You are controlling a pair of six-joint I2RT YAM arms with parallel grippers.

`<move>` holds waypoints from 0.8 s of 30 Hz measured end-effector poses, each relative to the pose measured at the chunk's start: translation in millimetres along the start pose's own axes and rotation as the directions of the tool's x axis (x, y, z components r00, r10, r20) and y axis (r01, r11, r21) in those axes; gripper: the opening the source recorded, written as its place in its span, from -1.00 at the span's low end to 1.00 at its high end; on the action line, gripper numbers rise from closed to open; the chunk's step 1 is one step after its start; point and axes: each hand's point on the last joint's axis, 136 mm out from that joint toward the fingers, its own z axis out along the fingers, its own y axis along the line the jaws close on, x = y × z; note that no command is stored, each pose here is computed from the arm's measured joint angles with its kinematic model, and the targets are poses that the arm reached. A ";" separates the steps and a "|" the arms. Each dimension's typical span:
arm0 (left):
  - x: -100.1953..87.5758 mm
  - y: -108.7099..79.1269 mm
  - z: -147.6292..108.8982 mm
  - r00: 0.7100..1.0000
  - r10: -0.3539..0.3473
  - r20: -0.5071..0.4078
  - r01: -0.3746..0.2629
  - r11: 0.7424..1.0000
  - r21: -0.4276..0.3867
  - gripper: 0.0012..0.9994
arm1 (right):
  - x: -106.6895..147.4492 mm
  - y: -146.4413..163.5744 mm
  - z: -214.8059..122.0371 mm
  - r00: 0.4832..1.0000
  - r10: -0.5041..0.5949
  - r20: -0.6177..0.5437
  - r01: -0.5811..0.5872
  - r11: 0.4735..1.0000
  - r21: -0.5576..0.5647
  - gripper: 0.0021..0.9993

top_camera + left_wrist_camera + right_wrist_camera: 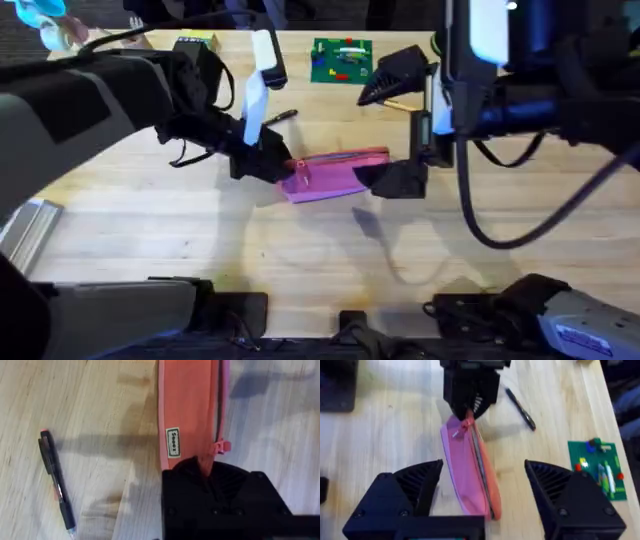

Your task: Unzip the bag, pick up the pens from the table one at a time and place them inside, then zip the bag closed.

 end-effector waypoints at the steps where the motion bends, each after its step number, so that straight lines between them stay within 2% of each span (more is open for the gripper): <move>1: 0.0 0.0 0.0 1.000 0.000 0.000 0.000 1.000 0.000 -0.92 | 1.2 0.3 -2.2 1.000 0.000 -0.010 0.000 1.000 0.008 0.99; 8: 0.0 0.0 0.0 1.000 0.000 0.000 0.000 1.000 0.000 -0.89 | 7.7 -0.1 -6.7 0.999 0.006 -0.049 -0.004 1.000 0.031 0.99; 9: 0.0 0.2 0.0 1.000 0.005 0.000 -0.005 1.000 -0.001 -0.72 | 7.8 -0.5 -6.7 0.999 0.006 -0.050 -0.004 0.999 0.033 0.99; 11: 0.0 0.1 0.0 1.000 0.004 0.000 -0.004 1.000 0.000 -0.05 | 8.5 -0.8 -6.7 0.999 0.006 -0.054 -0.004 0.999 0.035 0.99; 12: 0.0 0.1 0.0 1.000 0.003 0.000 -0.003 1.000 0.000 0.85 | 8.7 -1.0 -6.8 0.998 0.006 -0.055 -0.004 0.999 0.036 0.99; 13: 0.1 0.0 0.0 1.000 0.001 0.000 -0.001 1.000 0.000 0.95 | 8.6 -1.0 -6.8 0.998 0.006 -0.055 -0.004 0.999 0.036 0.99; 20: 2.8 1.6 0.0 1.000 0.002 -0.017 -0.002 1.000 -0.008 0.99 | 8.7 -1.1 -6.8 0.998 0.006 -0.055 -0.004 0.999 0.037 0.99; 24: 6.8 -4.6 -0.3 0.999 -0.022 -0.034 0.022 1.000 0.013 0.99 | 8.9 -0.7 -6.9 0.998 0.013 -0.056 -0.011 0.999 0.036 0.99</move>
